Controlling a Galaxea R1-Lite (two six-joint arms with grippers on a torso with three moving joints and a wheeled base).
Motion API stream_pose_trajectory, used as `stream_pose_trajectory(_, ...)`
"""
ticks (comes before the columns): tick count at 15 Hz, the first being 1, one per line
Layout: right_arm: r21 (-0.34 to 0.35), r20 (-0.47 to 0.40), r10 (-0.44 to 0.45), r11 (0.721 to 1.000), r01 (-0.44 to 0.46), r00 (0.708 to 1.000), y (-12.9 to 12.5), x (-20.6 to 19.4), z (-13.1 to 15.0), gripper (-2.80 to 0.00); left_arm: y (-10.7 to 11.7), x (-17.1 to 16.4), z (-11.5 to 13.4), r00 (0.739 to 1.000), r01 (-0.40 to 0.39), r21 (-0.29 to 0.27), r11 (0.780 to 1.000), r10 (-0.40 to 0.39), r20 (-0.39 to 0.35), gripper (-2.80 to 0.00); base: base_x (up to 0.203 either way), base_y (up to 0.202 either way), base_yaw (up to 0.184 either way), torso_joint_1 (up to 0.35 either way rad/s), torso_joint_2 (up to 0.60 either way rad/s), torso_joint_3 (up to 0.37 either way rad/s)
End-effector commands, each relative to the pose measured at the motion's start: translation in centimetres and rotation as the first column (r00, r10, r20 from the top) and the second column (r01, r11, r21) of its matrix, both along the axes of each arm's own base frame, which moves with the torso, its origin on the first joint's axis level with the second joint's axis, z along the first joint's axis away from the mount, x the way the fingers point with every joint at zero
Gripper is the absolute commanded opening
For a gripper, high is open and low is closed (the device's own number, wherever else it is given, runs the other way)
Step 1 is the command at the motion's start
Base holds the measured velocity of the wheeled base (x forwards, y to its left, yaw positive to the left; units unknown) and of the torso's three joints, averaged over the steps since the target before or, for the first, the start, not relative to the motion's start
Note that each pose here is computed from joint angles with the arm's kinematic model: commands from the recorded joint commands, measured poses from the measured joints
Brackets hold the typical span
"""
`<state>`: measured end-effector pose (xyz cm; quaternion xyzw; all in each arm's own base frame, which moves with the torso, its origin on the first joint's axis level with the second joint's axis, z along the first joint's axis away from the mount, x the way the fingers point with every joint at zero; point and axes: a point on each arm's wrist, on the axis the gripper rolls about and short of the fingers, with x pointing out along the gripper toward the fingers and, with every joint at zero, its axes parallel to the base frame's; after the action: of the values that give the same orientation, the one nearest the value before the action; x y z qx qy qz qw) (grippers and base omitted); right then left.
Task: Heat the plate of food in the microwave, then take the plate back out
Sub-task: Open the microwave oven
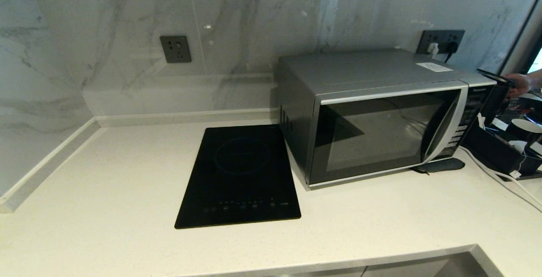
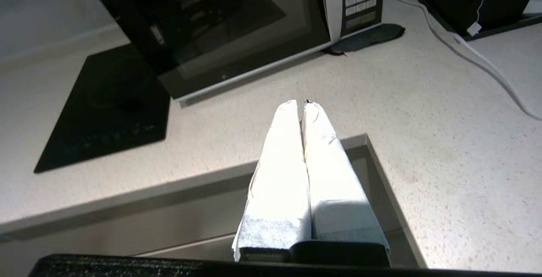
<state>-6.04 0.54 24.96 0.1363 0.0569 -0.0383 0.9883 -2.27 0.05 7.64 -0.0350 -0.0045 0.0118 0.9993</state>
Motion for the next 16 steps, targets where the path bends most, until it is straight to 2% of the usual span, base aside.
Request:
stream_pose_trajectory(1, 0.027, 0.025, 0.017, 0.999, -0.017, 1.000, 0.0, -1.6, -2.2, -2.80, 0.0, 0.0, 0.0, 1.000, -0.001, -0.001, 1.000, 0.001, 0.000, -2.80, 0.000, 0.000, 0.000, 0.000, 0.00, 0.000)
stream_pose_trajectory(2, 0.023, 0.039, 0.038, 0.999, -0.039, 0.999, -0.2, -2.1, -2.6, -2.80, 0.0, 0.0, 0.0, 1.000, -0.001, -0.001, 1.000, 0.001, 0.000, -2.80, 0.000, 0.000, 0.000, 0.000, 0.00, 0.000)
stream_pose_trajectory(3, -0.010, 0.052, 0.058, 0.998, -0.058, 0.997, -0.3, -2.6, -3.5, -2.80, 0.0, 0.0, 0.0, 1.000, -0.001, -0.001, 1.000, 0.001, 0.000, -2.80, 0.000, 0.000, 0.000, 0.000, 0.00, 0.000)
stream_pose_trajectory(4, -0.060, 0.035, 0.067, 0.996, -0.065, 0.997, -0.4, -2.5, -4.9, -2.80, 0.0, 0.0, 0.0, 1.000, -0.001, -0.002, 1.000, 0.001, 0.000, -2.80, 0.000, 0.000, 0.000, 0.000, 0.00, 0.000)
stream_pose_trajectory(6, -0.099, 0.042, 0.055, 0.994, -0.051, 0.998, -0.5, -3.0, -8.1, -2.80, 0.0, 0.0, 0.0, 1.000, -0.001, -0.001, 1.000, 0.001, 0.000, -2.80, 0.000, 0.000, 0.000, 0.000, 0.00, 0.000)
stream_pose_trajectory(8, -0.122, -0.008, 0.042, 0.992, -0.042, 0.999, -0.5, -2.0, -11.0, -2.80, 0.0, 0.0, 0.0, 1.000, -0.001, -0.001, 1.000, 0.001, 0.000, -2.80, 0.000, 0.000, 0.000, 0.000, 0.00, 0.000)
stream_pose_trajectory(10, -0.132, 0.015, 0.031, 0.991, -0.029, 0.999, -0.6, -0.4, -12.4, -2.80, 0.0, 0.0, 0.0, 1.000, -0.001, -0.001, 1.000, 0.001, 0.000, -2.80, 0.000, 0.000, 0.000, 0.000, 0.00, 0.000)
stream_pose_trajectory(14, -0.202, 0.030, 0.019, 0.979, -0.013, 0.999, -0.7, 2.8, -16.3, -2.80, 0.0, 0.0, 0.0, 1.000, -0.001, -0.001, 1.000, 0.001, 0.000, -2.80, 0.000, 0.000, 0.000, 0.000, 0.00, 0.000)
stream_pose_trajectory(16, -0.214, 0.069, 0.024, 0.977, -0.009, 0.997, -0.6, 3.3, -16.8, -2.80, 0.0, 0.0, 0.0, 1.000, -0.001, -0.001, 1.000, 0.001, 0.000, -2.80, 0.000, 0.000, 0.000, 0.000, 0.00, 0.000)
